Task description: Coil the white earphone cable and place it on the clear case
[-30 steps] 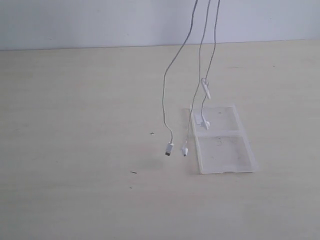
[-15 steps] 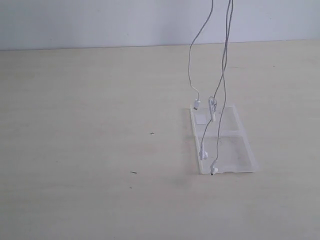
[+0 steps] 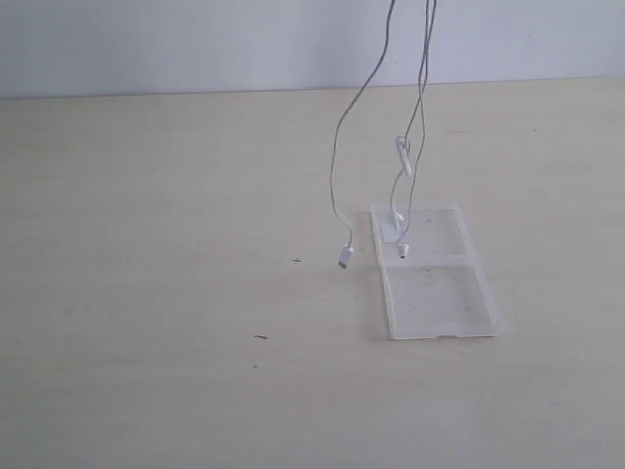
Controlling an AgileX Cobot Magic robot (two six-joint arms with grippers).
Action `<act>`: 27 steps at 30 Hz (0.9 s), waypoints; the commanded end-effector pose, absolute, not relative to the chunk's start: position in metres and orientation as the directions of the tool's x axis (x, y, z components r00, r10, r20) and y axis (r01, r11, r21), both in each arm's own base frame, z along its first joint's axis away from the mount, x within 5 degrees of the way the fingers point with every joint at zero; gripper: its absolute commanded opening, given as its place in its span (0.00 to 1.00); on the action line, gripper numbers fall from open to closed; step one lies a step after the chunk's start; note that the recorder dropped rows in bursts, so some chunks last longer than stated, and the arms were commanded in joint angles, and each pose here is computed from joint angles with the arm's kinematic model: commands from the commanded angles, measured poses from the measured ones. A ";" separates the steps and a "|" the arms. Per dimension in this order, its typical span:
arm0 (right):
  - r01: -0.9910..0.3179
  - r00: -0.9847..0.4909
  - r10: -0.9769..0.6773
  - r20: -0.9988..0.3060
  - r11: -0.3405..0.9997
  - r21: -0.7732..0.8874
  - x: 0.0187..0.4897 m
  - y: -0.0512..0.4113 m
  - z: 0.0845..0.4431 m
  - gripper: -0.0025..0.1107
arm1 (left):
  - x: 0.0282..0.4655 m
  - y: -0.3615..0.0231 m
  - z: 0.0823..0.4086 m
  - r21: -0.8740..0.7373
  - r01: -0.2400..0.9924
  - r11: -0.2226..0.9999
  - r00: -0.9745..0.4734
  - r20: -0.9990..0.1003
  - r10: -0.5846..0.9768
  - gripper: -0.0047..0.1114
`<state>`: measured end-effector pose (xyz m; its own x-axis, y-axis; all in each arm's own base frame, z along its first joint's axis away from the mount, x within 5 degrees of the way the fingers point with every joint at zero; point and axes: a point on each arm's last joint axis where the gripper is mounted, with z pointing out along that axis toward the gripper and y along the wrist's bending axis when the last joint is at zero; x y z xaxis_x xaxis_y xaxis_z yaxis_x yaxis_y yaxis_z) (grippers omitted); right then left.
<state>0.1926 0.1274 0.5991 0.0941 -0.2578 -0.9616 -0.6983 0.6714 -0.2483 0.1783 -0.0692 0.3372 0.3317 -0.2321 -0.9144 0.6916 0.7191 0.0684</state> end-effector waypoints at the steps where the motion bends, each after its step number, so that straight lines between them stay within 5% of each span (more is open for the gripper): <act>1: -0.697 0.100 -0.255 -0.962 0.672 -0.251 0.192 0.127 0.600 0.02 | 0.218 -0.095 0.315 0.041 0.840 0.542 0.199 -0.951 -0.236 0.04; 8: -0.697 0.099 -0.256 -0.962 0.672 -0.251 0.192 0.127 0.600 0.02 | 0.265 -0.142 0.276 -0.067 0.910 0.410 0.023 -0.977 -0.211 0.11; 18: -0.697 0.096 -0.253 -0.963 0.673 -0.247 0.192 0.127 0.600 0.02 | 0.282 -0.165 0.266 -0.086 0.924 0.373 -0.005 -0.977 -0.215 0.63; 27: -0.695 0.100 -0.249 -0.963 0.675 -0.247 0.192 0.127 0.601 0.02 | 0.278 -0.187 0.279 -0.043 0.940 0.338 0.041 -0.971 -0.237 0.65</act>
<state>0.1925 0.1275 0.5986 0.0912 -0.2607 -0.9611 -0.6998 0.6698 -0.2481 0.2800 -0.1783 0.2723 0.0086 -0.2238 -0.9746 0.9341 0.3496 -0.0720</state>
